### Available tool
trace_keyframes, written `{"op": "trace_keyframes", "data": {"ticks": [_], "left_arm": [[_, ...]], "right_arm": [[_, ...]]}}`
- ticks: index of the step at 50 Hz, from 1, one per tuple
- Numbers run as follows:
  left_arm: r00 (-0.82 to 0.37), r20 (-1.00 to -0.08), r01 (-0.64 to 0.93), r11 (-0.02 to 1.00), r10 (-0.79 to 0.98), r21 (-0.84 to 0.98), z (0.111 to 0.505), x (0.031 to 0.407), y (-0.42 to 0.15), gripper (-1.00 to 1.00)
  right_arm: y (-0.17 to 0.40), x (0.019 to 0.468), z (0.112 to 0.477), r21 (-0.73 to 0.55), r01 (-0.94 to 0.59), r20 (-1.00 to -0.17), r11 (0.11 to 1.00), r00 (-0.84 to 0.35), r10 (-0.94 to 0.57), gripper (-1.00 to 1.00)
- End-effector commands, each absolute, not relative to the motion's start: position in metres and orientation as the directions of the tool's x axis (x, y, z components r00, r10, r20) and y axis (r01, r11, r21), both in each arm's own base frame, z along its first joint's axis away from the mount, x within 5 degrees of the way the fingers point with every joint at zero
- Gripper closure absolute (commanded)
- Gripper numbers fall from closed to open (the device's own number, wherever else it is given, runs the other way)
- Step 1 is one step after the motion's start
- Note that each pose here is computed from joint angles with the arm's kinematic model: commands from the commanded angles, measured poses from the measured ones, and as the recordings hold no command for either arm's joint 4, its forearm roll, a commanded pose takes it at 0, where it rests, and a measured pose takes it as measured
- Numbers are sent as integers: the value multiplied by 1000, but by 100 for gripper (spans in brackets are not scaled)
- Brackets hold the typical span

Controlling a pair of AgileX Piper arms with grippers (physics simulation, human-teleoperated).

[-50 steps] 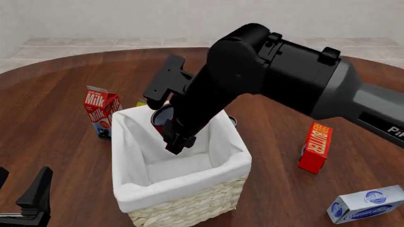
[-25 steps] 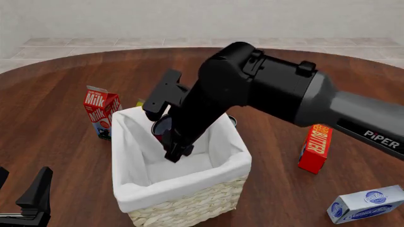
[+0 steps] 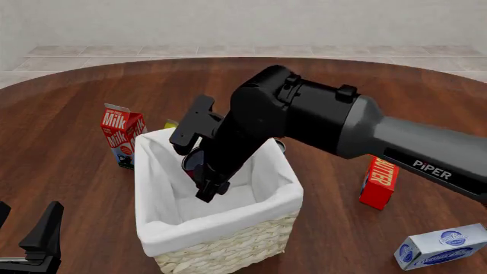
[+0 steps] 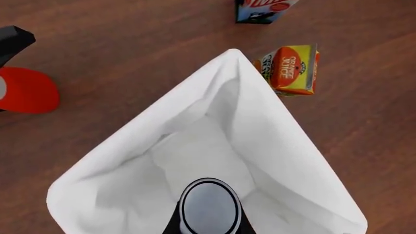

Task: Pick up the tomato sauce, and put it in the basket.

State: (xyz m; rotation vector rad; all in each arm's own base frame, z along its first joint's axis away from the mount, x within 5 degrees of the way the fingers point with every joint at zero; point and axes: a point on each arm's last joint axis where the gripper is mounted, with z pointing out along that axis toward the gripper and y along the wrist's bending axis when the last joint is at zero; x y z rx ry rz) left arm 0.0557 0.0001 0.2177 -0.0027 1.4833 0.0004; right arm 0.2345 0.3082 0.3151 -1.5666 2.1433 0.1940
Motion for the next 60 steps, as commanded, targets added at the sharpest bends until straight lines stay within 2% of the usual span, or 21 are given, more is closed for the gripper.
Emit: {"op": "trace_keyframes", "data": {"ticks": [1, 26, 27, 50, 60], "left_arm": [[88, -996, -2, 1000, 0, 0, 218, 55, 0, -100], [88, -996, -2, 1000, 0, 0, 218, 55, 0, -100], [88, -996, -2, 1000, 0, 0, 218, 55, 0, -100], [88, -996, -2, 1000, 0, 0, 218, 55, 0, -100], [88, -996, -2, 1000, 0, 0, 218, 55, 0, -100]], "right_arm": [[311, 236, 307, -151, -925, -449, 349, -251, -857, 100], [311, 242, 304, -152, -921, -448, 359, -260, -856, 100], [311, 240, 303, -148, -922, -445, 357, -261, -857, -100], [308, 240, 307, -151, -920, -450, 361, -261, -854, -100], [298, 229, 328, -157, -920, -470, 360, -251, -846, -100]]}}
